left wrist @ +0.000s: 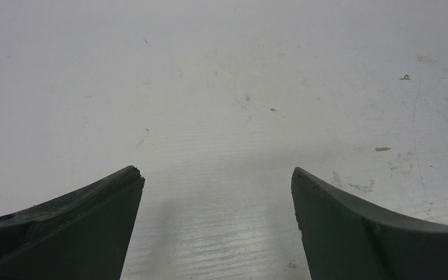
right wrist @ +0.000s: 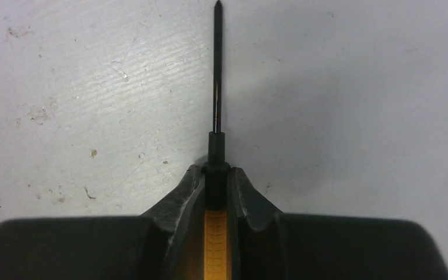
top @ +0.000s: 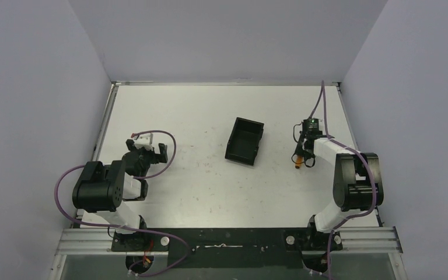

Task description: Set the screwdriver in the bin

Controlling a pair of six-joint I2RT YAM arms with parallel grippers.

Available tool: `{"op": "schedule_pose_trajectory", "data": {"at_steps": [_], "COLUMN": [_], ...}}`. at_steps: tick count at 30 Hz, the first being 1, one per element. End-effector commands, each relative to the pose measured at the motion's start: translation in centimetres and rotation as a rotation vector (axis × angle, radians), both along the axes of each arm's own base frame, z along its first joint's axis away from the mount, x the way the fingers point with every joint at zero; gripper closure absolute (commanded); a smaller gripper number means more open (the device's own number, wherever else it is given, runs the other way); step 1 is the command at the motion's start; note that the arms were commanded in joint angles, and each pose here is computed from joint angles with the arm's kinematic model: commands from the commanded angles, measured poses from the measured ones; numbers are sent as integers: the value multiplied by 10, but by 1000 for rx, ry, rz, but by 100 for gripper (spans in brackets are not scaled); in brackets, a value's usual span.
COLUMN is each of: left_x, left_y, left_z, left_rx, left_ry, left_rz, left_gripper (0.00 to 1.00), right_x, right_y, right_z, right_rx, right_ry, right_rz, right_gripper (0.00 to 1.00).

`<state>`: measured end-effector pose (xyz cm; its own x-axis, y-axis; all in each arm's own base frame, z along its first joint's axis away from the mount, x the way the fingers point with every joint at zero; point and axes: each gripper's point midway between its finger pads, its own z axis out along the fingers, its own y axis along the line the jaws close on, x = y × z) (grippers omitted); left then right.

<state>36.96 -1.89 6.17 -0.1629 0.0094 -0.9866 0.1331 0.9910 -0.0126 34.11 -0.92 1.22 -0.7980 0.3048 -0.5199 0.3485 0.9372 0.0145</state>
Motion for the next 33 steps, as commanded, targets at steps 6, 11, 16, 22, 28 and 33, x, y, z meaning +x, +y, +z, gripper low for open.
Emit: {"op": "schedule_pose_trajectory", "data": {"at_steps": [6, 11, 16, 22, 28, 33], "left_x": [7, 7, 7, 7, 7, 7], "left_y": [-1, -1, 0, 0, 0, 0], "left_z": [16, 16, 16, 16, 16, 16], "left_rx": [7, 8, 8, 7, 6, 8], "left_ry": [-57, -57, -57, -57, -57, -56], "left_rz": [-2, -3, -2, -2, -2, -2], "left_gripper": [3, 3, 3, 3, 3, 3], "right_x": [12, 24, 32, 34, 34, 28], "right_y": [7, 36, 112, 215, 251, 252], "right_z": [80, 182, 276, 291, 212, 151], "right_rx": [-8, -56, 13, 149, 124, 99], "right_ry": [-117, -307, -519, -601, -430, -289], "right_rz": [70, 125, 268, 517, 647, 655], "right_gripper": [100, 100, 100, 100, 100, 100]}}
